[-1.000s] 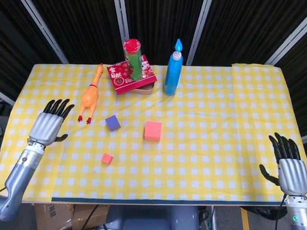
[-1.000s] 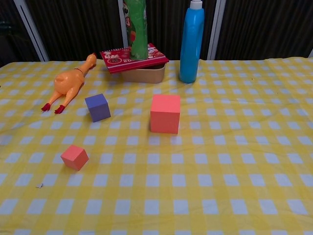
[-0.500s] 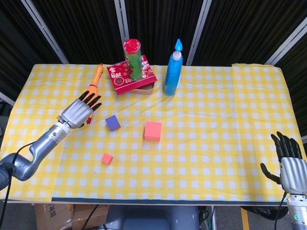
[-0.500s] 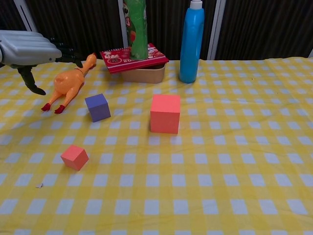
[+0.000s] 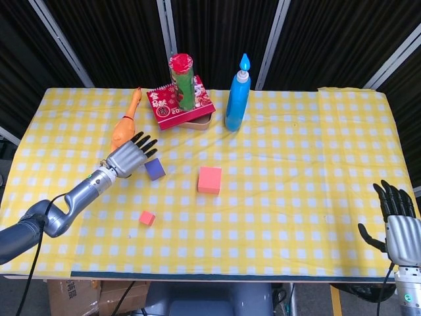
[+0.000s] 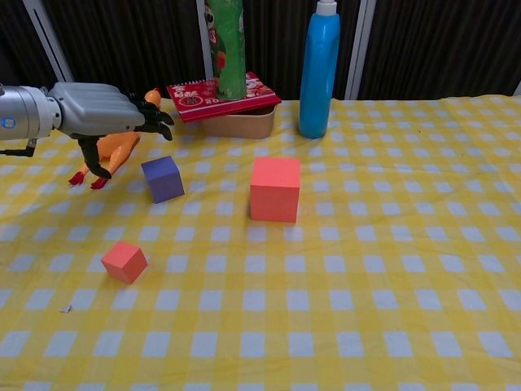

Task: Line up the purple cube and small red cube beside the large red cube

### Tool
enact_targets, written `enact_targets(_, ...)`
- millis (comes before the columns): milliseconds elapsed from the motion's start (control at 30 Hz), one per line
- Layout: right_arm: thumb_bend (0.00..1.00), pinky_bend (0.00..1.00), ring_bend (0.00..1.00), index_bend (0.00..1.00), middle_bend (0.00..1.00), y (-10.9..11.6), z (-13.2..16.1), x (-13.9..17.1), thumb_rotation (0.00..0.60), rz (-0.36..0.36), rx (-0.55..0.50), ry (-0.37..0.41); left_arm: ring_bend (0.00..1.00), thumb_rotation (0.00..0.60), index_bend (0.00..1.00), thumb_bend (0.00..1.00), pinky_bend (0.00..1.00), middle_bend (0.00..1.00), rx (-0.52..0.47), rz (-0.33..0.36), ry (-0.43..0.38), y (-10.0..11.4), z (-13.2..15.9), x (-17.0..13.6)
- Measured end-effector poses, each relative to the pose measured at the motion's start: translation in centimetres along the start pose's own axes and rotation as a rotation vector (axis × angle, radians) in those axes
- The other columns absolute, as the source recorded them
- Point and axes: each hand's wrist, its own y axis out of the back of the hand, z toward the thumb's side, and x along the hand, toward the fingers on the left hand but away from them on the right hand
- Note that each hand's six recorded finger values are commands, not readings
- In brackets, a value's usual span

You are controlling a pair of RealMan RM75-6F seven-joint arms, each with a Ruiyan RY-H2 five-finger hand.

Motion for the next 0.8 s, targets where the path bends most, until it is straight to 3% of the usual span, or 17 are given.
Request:
enact_targets(267,0.37,0.04,0.0,0.0,0.0,0.1,0.0,0.0,0.6,0.001,-0.007,-0.002,0.0,0.6,0.17,0.26,0.03,0.0,-0.021,-0.006,-0.023,0.4,1.7,1.7)
enact_targets(600,0.37,0.04,0.0,0.0,0.0,0.1,0.0,0.0,0.6,0.001,-0.008,0.0,0.0,0.6,0.43,0.33,0.03,0.0,-0.034,-0.028,-0.039,-0.3,3.1,2.2)
enact_targets(800,0.37,0.04,0.0,0.0,0.0,0.1,0.0,0.1,0.6,0.0,-0.008,0.001,0.0,0.6,0.45,0.34,0.04,0.0,-0.091,-0.018,-0.013,-0.1,2.8,2.1)
